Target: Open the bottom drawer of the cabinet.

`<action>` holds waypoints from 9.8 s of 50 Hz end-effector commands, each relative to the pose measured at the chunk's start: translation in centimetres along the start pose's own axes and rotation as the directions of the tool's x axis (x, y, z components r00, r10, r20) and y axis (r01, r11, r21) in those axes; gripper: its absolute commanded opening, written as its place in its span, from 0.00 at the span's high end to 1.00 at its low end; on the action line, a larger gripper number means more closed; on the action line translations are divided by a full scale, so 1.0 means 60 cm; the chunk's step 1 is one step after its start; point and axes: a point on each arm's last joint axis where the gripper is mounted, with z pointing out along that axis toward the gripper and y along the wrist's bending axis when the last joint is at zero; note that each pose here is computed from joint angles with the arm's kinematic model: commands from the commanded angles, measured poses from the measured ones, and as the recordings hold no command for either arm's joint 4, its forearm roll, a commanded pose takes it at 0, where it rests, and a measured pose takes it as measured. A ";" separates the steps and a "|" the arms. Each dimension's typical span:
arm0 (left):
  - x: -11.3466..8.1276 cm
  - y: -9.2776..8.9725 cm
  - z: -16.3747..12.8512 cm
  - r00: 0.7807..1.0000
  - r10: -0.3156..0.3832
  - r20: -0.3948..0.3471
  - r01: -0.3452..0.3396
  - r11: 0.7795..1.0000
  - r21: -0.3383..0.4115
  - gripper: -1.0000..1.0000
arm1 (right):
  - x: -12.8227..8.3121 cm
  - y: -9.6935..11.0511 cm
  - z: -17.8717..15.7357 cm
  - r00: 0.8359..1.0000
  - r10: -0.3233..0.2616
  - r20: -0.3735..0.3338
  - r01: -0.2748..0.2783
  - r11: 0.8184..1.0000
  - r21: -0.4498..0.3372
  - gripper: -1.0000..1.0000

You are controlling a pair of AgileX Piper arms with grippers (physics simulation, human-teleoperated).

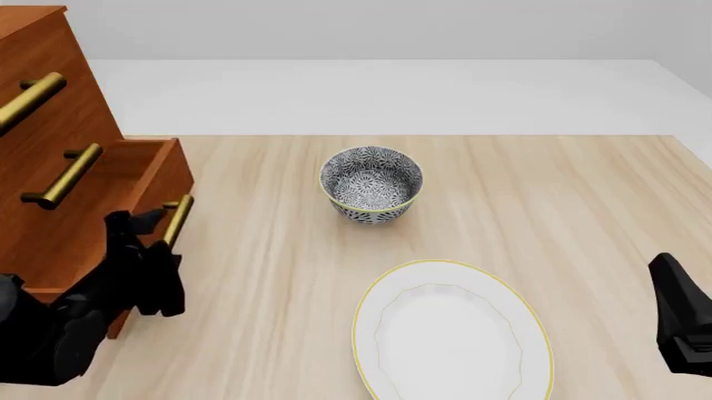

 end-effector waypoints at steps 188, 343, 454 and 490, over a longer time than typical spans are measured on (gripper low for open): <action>-0.030 0.250 -0.050 0.152 -0.954 -0.256 0.988 0.154 0.015 0.00 | 0.000 0.000 0.000 1.000 0.000 0.000 0.000 1.000 0.000 0.00; -0.095 0.127 -0.010 0.081 -0.928 -0.363 0.992 0.038 0.123 0.00 | 0.000 0.000 0.000 1.000 0.000 0.000 0.000 1.000 0.000 0.00; -0.113 0.385 -0.365 0.152 -0.974 0.170 0.914 0.204 0.351 0.00 | 0.000 0.000 0.000 1.000 0.000 0.001 0.000 1.000 -0.002 0.00; -0.040 0.426 -0.581 0.051 -0.877 0.478 0.900 0.248 0.358 0.00 | 0.000 0.000 0.000 1.000 0.000 0.000 0.000 1.000 0.000 0.00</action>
